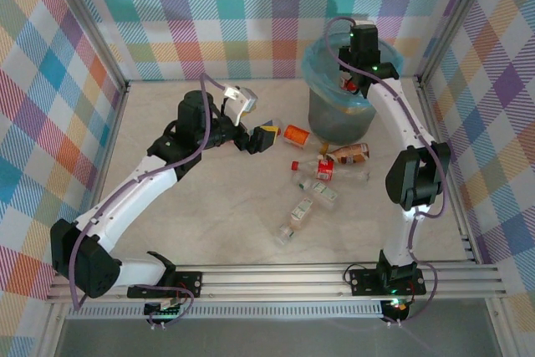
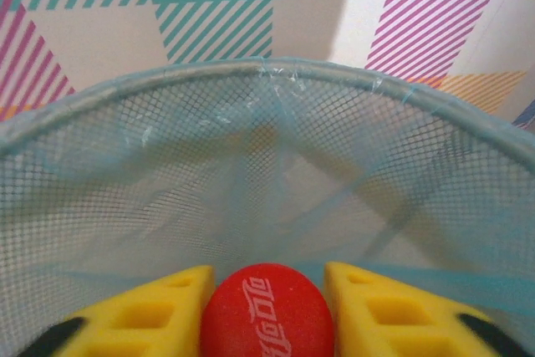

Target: Put the plastic bottles in the bin

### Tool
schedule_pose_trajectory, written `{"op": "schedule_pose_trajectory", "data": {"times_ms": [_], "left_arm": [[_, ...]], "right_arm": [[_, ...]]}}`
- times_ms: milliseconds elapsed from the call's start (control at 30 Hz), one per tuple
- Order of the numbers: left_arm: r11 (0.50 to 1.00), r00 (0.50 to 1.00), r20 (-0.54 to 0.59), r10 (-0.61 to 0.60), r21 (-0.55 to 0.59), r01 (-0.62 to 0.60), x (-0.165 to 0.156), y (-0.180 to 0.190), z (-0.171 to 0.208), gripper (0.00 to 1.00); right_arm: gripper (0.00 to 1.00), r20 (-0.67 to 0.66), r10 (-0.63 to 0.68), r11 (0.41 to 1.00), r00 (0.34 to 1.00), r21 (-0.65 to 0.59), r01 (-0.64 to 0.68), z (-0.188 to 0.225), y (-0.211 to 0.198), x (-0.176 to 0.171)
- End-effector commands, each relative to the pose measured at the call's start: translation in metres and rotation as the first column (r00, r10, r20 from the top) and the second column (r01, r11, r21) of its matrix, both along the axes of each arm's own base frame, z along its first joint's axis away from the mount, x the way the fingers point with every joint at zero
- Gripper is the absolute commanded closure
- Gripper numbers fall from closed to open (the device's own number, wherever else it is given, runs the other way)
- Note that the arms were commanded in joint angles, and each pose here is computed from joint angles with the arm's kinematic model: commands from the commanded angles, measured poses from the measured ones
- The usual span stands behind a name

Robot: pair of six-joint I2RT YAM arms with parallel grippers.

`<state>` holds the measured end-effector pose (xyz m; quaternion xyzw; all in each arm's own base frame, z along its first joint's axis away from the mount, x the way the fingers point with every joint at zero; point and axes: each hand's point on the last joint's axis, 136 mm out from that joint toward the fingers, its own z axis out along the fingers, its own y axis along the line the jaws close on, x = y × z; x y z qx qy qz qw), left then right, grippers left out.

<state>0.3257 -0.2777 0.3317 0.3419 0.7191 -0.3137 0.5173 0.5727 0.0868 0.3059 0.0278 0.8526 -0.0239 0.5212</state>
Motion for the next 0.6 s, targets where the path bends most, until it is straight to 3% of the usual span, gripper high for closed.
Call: {"op": "schedule_pose_trajectory", "data": {"times_ms": [0,233,567], "left_arm": [[1.0,1.0,-0.002,-0.018,-0.02,0.018,-0.002,-0.005,0.003,0.01],[1.0,1.0,-0.006,-0.004,-0.017,0.004,0.0,-0.004,0.002,0.01],[1.0,1.0,-0.01,0.01,-0.02,-0.01,-0.002,0.0,0.002,0.01]], "right_arm": [[0.49,-0.11,0.05,0.997,0.993,0.059,-0.044,-0.027,0.017,-0.01],[0.33,-0.036,0.02,0.99,0.999,0.142,-0.014,0.025,0.012,-0.034],[0.22,0.119,0.188,0.92,0.975,0.326,-0.217,0.104,0.041,-0.092]]}}
